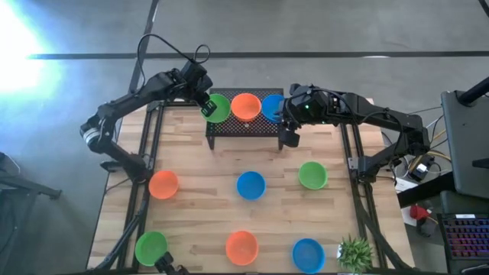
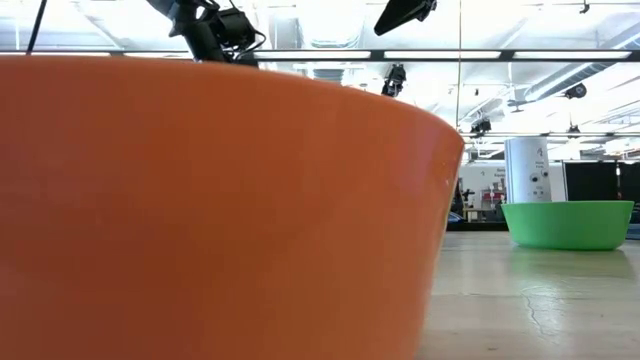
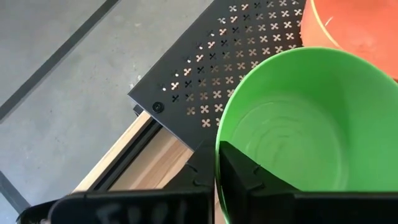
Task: Pick & Place Mini bowls
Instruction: Put the top left green bowl on the shelf, then stack the top green bowl on the green bowl on the shelf
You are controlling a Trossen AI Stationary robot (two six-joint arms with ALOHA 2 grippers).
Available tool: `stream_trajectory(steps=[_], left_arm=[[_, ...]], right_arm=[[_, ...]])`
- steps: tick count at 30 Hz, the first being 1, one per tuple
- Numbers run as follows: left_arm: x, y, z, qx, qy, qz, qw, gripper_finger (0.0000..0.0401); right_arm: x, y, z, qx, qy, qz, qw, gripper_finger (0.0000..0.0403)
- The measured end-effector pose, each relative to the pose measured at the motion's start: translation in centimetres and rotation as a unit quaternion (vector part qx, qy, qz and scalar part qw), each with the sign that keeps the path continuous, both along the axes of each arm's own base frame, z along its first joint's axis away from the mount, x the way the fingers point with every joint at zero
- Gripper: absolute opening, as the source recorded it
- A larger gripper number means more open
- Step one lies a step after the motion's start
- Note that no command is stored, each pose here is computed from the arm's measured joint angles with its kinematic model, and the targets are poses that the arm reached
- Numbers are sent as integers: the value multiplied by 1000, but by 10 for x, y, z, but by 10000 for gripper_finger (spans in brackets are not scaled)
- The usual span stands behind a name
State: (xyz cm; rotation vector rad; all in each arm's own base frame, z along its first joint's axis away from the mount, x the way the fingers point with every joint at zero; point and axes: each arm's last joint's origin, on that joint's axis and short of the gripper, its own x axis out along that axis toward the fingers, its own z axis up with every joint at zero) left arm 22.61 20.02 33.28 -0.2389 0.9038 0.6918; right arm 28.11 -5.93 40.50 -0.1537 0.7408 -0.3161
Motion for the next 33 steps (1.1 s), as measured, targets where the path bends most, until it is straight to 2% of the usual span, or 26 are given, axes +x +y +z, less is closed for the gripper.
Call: stream_trajectory(steps=[18,27,33], left_arm=[[2,2,4,17,-11,3,1000,48],[-3,-5,38,70,-37,-20,997,48],[-13,-39,58,105,-57,-63,991,48]], right_arm=[[0,0,0,0,0,0,1000,57],[0,0,0,5,0,-4,1000,57],[-4,3,-1,15,12,-8,1000,57]])
